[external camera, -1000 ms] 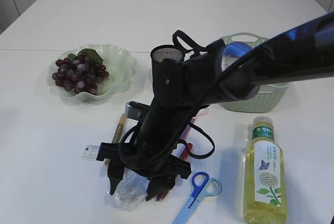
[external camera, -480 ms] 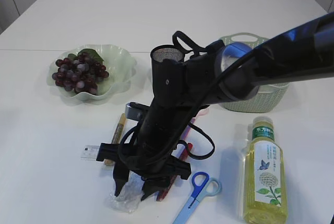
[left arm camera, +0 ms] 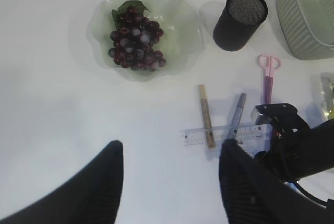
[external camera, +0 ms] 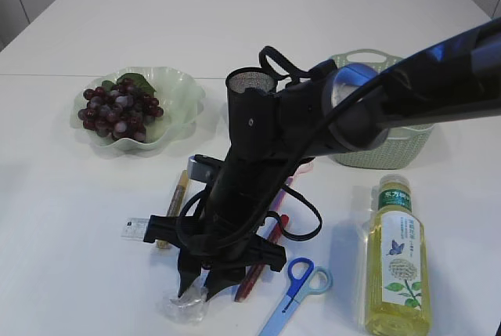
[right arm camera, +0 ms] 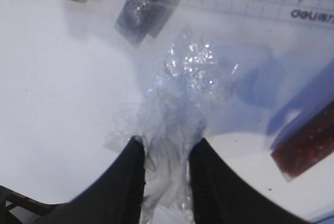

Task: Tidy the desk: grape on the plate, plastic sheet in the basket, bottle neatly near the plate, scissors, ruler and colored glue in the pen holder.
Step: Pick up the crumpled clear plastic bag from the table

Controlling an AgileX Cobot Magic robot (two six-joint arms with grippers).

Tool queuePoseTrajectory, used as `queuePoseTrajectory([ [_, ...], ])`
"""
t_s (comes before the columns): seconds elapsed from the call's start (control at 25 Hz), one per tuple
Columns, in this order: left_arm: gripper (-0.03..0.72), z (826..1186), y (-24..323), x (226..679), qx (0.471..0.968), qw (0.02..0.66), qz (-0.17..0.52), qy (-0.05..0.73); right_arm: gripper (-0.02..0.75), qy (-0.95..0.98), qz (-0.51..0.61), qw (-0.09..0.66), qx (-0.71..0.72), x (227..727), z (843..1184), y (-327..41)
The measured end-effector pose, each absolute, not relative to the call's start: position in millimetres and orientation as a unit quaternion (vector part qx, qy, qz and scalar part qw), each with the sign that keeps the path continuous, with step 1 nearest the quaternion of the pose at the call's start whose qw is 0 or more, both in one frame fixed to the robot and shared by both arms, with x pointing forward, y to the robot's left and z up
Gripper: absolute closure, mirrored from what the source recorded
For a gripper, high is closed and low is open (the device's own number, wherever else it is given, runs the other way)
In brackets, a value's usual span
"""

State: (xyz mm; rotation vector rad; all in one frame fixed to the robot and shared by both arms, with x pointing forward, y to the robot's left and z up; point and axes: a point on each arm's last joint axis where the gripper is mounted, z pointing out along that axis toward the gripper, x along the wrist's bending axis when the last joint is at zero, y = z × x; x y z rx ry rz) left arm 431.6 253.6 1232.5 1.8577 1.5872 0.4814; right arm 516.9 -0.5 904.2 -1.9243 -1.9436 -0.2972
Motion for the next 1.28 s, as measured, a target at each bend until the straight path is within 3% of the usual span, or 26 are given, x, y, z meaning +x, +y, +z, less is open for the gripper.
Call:
queuePoseTrajectory([
  [0.52,0.263,1232,254,432,0.707,0.318,0.186,0.604,0.616,-0.697,-0.082,0.206,-0.682,512,904,-2],
  [1.28,0.263,1232,254,432,0.707,0.316,0.188,0.604,0.641,-0.714,-0.073,0.201,-0.666,508,920,-6],
])
